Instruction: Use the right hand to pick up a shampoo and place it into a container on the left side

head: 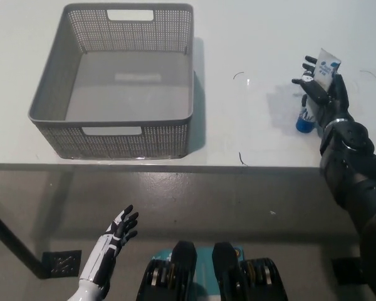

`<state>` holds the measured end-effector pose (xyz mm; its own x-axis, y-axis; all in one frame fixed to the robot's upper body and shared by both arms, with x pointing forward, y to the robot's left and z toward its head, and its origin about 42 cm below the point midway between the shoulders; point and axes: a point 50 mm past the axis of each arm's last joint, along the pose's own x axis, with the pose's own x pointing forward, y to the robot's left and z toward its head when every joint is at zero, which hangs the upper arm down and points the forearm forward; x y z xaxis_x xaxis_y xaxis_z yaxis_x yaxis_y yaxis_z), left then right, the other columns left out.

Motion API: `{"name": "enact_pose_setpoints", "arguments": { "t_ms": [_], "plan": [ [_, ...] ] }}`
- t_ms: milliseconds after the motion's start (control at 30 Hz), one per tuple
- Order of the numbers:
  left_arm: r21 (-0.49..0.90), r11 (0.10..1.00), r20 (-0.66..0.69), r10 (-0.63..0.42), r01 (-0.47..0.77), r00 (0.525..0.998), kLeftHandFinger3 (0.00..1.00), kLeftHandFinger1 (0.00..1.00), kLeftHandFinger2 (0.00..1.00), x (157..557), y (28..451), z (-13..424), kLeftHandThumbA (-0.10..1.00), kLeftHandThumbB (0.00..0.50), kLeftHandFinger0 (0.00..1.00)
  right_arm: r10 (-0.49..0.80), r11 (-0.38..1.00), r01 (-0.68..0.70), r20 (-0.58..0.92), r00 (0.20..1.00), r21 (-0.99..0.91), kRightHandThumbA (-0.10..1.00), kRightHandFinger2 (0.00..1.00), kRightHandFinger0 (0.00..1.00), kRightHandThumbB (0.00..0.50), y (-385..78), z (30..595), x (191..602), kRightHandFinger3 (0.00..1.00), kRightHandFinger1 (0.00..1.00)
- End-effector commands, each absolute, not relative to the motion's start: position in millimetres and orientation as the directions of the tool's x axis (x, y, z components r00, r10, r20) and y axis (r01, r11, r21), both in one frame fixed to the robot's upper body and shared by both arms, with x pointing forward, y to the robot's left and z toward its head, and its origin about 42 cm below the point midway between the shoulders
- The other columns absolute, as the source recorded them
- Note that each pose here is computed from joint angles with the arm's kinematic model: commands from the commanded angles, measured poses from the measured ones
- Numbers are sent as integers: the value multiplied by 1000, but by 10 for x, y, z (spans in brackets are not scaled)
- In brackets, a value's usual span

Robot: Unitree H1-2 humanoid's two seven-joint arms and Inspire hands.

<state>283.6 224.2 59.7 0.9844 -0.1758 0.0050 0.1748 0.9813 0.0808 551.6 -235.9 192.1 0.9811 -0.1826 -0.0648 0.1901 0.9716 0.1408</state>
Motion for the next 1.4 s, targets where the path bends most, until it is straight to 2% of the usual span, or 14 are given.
{"name": "enact_pose_setpoints", "arguments": {
  "t_ms": [0, 133, 367, 467, 500, 567, 633, 667, 800, 900, 933, 1100, 1167, 1367],
  "plan": [
    [103, 977, 67, -195, 188, 979, 1000, 1000, 1000, 2940, 2235, 728, 983, 96, 1000, -214, 952, 198, 42, 976, 234, -100, 838, 90, 129, -2272, 2488, 5724, 776, 570],
    [103, 976, 69, -197, 189, 978, 1000, 1000, 1000, 2965, 2235, 751, 993, 92, 1000, -197, 948, 163, 104, 975, 274, -100, 843, 18, 128, -2187, 2705, 5777, 774, 504],
    [99, 977, 76, -199, 191, 977, 1000, 1000, 1000, 2993, 2226, 755, 992, 79, 1000, -135, 954, 57, 249, 959, 295, -100, 828, 76, 141, -1909, 3185, 5803, 786, 537],
    [107, 976, 80, -201, 192, 976, 1000, 1000, 1000, 3008, 2224, 748, 984, 79, 1000, -93, 964, -4, 352, 931, 265, -100, 826, 76, 137, -1733, 3414, 5746, 715, 522],
    [107, 976, 79, -201, 192, 976, 1000, 1000, 1000, 3008, 2225, 740, 982, 90, 1000, -72, 967, -32, 389, 918, 253, -100, 775, 10, 144, -1638, 3511, 5712, 701, 470],
    [109, 975, 79, -203, 194, 976, 1000, 1000, 1000, 3012, 2227, 738, 981, 88, 1000, -53, 973, -49, 421, 906, 228, -100, 790, 2, 142, -1569, 3587, 5672, 717, 462],
    [107, 974, 83, -211, 201, 974, 1000, 1000, 1000, 3018, 2229, 730, 974, 74, 1000, 9, 978, -111, 495, 869, 177, -100, 654, 0, 144, -1340, 3758, 5592, 571, 334],
    [107, 973, 84, -212, 202, 974, 1000, 1000, 1000, 3020, 2231, 730, 972, 73, 1000, 19, 979, -120, 507, 862, 167, -100, 652, 0, 141, -1312, 3776, 5579, 563, 318],
    [116, 972, 83, -215, 205, 973, 1000, 1000, 1000, 3024, 2232, 744, 976, 83, 1000, 87, 967, -197, 519, 850, 160, -100, 750, 0, 186, -950, 3948, 5471, 653, 369],
    [108, 973, 83, -212, 203, 974, 1000, 1000, 1000, 3024, 2232, 739, 975, 81, 1000, 137, 965, -233, 526, 839, 121, -100, 774, 0, 165, -751, 4002, 5414, 681, 387],
    [107, 973, 83, -211, 202, 974, 1000, 1000, 1000, 3023, 2231, 739, 972, 88, 1000, 148, 963, -243, 531, 834, 113, -100, 685, 9, 176, -703, 4010, 5402, 601, 341],
    [104, 972, 84, -219, 210, 972, 1000, 1000, 1000, 3031, 2211, 744, 941, 78, 1000, 206, 964, -264, 523, 827, 38, -100, 692, 0, 151, -230, 4069, 5315, 646, 318],
    [107, 972, 89, -219, 210, 972, 1000, 1000, 1000, 3050, 2199, 753, 941, 62, 1000, 221, 960, -277, 522, 824, 31, -100, 600, 0, 142, -75, 4080, 5296, 591, 268],
    [115, 967, 84, -238, 227, 968, 1000, 1000, 1000, 3089, 2181, 764, 944, 109, 1000, 284, 941, -337, 459, 842, 36, -100, 724, 0, 152, 340, 3935, 5263, 670, 350]
  ]
}}
